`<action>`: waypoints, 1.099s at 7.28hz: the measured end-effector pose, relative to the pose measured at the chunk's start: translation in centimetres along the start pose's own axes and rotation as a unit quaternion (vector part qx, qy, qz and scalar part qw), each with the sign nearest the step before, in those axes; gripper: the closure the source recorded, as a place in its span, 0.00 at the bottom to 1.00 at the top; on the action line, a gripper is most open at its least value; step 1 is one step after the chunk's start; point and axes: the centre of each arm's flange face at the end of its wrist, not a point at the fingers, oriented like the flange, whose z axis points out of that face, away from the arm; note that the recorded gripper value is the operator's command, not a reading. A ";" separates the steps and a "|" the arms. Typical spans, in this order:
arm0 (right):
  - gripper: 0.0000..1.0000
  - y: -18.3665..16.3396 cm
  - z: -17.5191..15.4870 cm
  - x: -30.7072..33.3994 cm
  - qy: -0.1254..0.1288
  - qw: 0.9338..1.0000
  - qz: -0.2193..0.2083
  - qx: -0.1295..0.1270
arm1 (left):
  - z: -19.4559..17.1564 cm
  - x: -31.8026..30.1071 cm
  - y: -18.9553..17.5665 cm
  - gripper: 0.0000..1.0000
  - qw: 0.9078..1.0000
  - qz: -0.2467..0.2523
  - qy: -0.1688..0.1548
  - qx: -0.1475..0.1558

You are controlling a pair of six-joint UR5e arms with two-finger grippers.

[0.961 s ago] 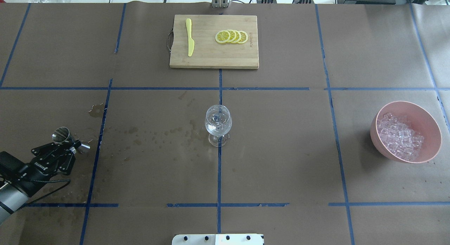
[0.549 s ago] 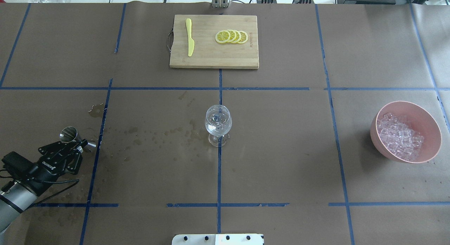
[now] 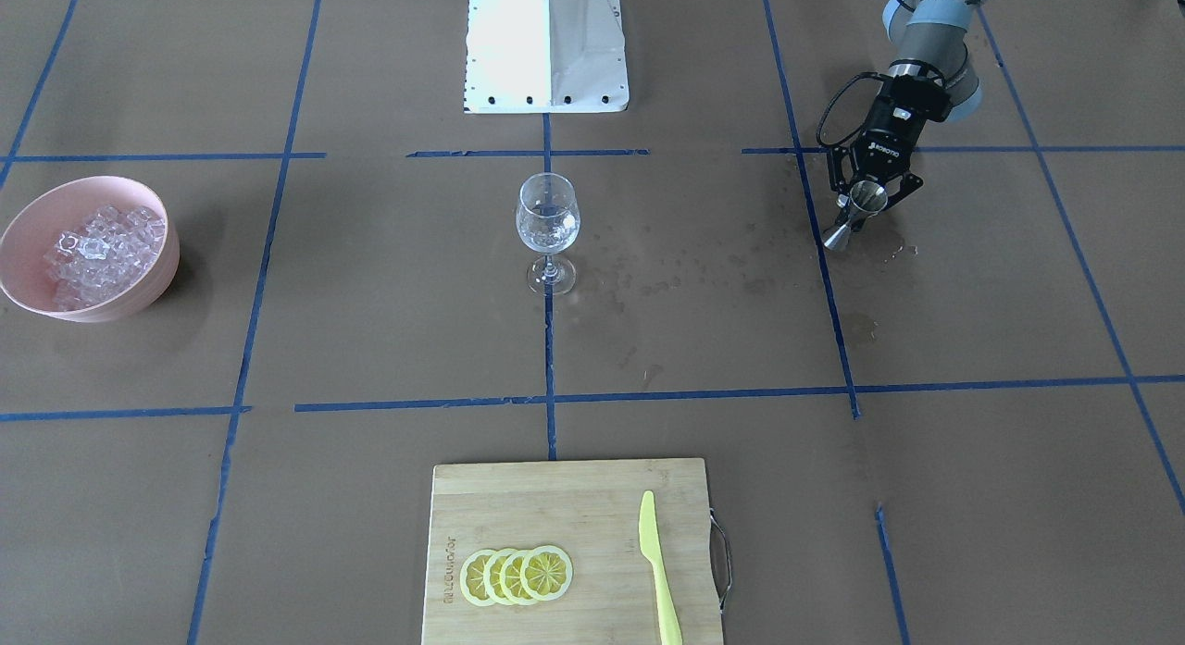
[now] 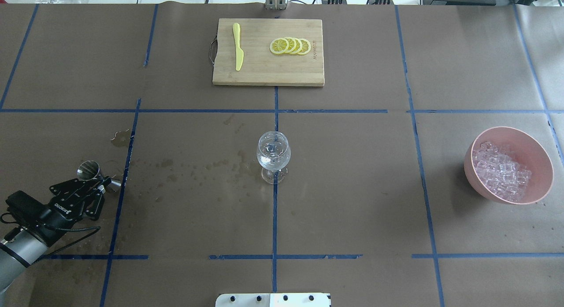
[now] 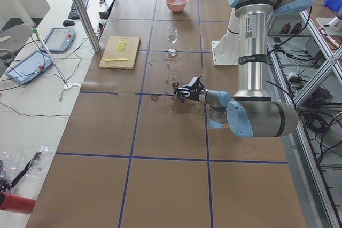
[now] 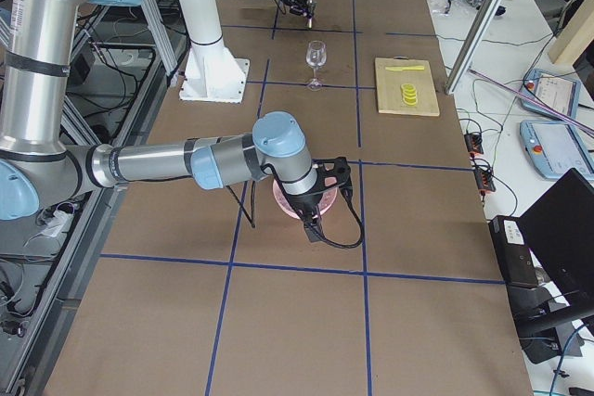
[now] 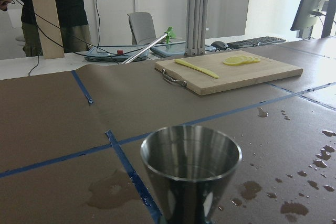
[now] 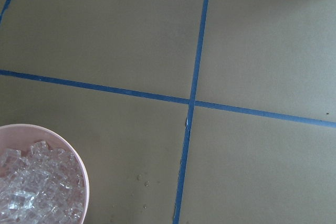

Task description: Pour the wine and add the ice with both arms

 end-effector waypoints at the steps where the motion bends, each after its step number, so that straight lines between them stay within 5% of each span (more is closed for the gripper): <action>1: 0.00 0.0 0.0 0.0 0.000 1.000 0.000 0.000 | 0.0 -0.1 0.2 1.00 1.000 0.002 0.000 -0.003; 8: 0.00 0.0 0.0 0.0 0.001 1.000 0.000 0.000 | 0.0 -0.2 0.9 1.00 1.000 0.008 0.003 -0.012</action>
